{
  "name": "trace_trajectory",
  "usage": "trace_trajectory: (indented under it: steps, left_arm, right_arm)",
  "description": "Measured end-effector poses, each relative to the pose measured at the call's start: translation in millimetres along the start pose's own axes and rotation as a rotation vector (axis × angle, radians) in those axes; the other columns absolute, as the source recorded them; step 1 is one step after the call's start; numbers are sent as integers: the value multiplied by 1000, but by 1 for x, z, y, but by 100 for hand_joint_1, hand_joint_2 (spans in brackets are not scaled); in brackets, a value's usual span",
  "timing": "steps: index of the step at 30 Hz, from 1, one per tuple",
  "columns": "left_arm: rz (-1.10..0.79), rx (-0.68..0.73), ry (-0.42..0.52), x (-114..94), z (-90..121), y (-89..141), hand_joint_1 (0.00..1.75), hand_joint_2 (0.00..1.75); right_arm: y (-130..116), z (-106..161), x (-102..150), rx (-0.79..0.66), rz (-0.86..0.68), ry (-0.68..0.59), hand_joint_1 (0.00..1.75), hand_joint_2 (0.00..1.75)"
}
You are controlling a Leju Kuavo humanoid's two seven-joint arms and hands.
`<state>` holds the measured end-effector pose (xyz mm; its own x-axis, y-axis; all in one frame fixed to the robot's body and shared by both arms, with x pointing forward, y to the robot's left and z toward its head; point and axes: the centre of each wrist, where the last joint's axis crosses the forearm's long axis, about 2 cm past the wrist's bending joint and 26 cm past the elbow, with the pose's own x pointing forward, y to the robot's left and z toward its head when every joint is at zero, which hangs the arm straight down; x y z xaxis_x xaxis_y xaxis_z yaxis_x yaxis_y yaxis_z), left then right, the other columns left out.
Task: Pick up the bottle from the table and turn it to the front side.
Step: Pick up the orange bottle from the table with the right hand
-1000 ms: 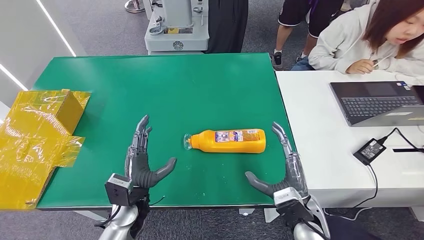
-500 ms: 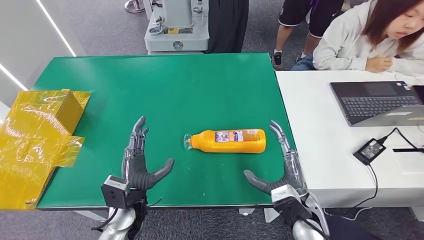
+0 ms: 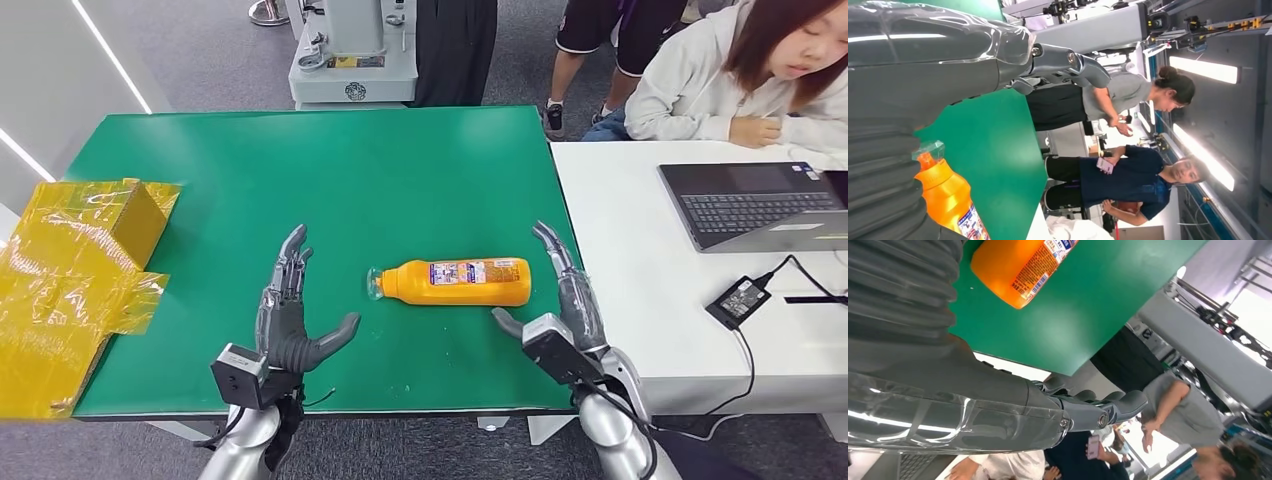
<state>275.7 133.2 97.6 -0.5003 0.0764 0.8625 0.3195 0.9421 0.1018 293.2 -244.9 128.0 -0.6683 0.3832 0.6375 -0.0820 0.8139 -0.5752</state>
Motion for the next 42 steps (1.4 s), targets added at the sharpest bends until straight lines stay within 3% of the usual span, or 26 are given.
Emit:
trace_trajectory:
  steps: [11,20,31,42]
  left_arm:
    - [15,-21,13,-13,-16,2,0,175]
    - [8,-29,50,-20,-11,2,0,175]
    - [-2,-16,81,-24,-8,3,0,175]
    - [-3,-10,105,-27,3,5,0,175]
  right_arm:
    - [-3,-74,-34,373,41,100,0,175]
    - [5,-95,-46,648,66,169,0,175]
    - [0,-110,-55,743,131,223,0,175]
    - [-20,-98,-70,784,182,304,0,175]
